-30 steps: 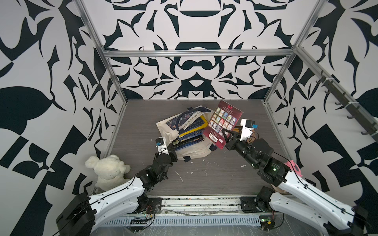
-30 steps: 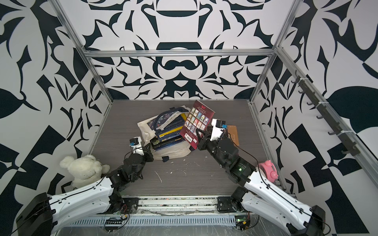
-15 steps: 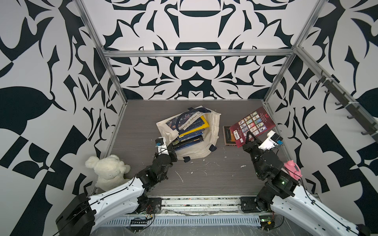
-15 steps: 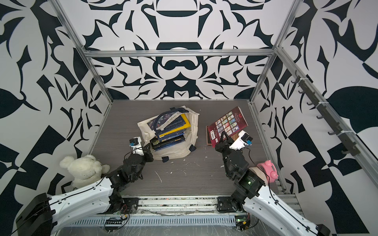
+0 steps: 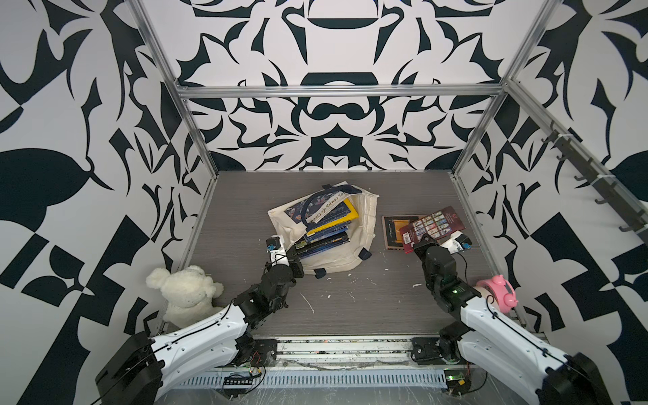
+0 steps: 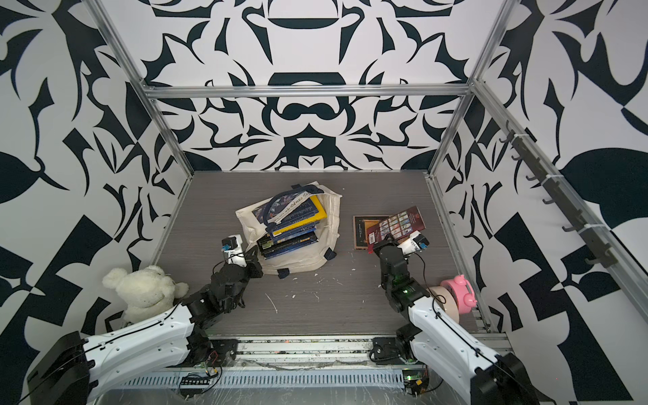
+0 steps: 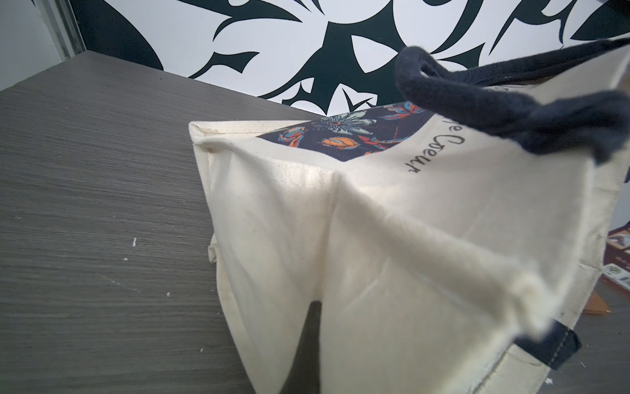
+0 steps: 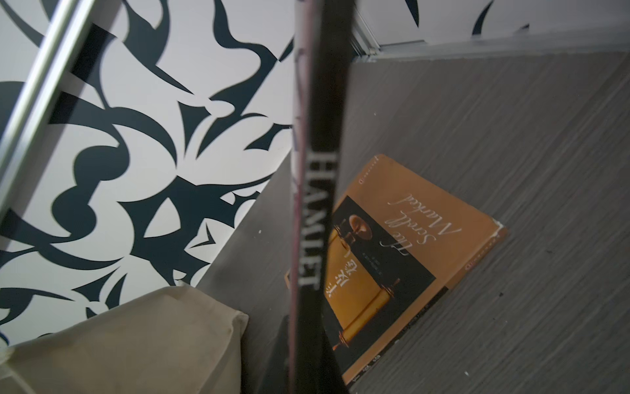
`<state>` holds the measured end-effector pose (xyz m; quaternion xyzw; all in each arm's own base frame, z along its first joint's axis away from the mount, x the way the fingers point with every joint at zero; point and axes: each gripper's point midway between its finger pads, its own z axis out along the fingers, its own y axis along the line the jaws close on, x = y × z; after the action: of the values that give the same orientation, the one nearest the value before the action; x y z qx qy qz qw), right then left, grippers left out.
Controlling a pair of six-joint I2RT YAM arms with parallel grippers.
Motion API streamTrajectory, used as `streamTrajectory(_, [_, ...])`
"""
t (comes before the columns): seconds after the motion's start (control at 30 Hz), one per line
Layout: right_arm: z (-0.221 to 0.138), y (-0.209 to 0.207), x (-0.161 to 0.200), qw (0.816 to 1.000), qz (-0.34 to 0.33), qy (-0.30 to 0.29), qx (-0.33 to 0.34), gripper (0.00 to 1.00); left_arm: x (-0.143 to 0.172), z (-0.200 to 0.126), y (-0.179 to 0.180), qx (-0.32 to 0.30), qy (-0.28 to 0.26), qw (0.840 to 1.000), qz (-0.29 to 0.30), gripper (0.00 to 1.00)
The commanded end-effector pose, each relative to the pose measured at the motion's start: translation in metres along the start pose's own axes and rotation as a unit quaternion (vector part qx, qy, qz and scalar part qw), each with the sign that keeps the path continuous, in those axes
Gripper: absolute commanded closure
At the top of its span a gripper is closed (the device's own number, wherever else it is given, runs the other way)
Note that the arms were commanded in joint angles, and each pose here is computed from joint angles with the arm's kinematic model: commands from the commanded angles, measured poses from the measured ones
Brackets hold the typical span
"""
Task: Take out the books from the canvas bag
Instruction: Place the book on the book.
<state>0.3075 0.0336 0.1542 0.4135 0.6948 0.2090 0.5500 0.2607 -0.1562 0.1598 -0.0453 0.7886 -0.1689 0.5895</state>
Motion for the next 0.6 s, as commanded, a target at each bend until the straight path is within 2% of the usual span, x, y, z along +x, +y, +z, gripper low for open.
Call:
streamTrajectory(0.0, [0.012,0.022,-0.004,0.997,0.065,0.001,-0.04,1.0,-0.017,-0.004,-0.004,0.01,-0.031,0.999,-0.026,1.0])
streamTrajectory(0.23, [0.048,0.005,0.023,0.993,0.116,0.036,-0.013,1.0,-0.017,-0.004,-0.004,0.011,-0.031,0.999,-0.027,1.0])
streamTrajectory(0.57, [0.077,-0.026,0.038,0.988,0.142,0.023,0.047,1.0,-0.017,-0.004,-0.004,0.011,-0.031,0.999,-0.027,1.0])
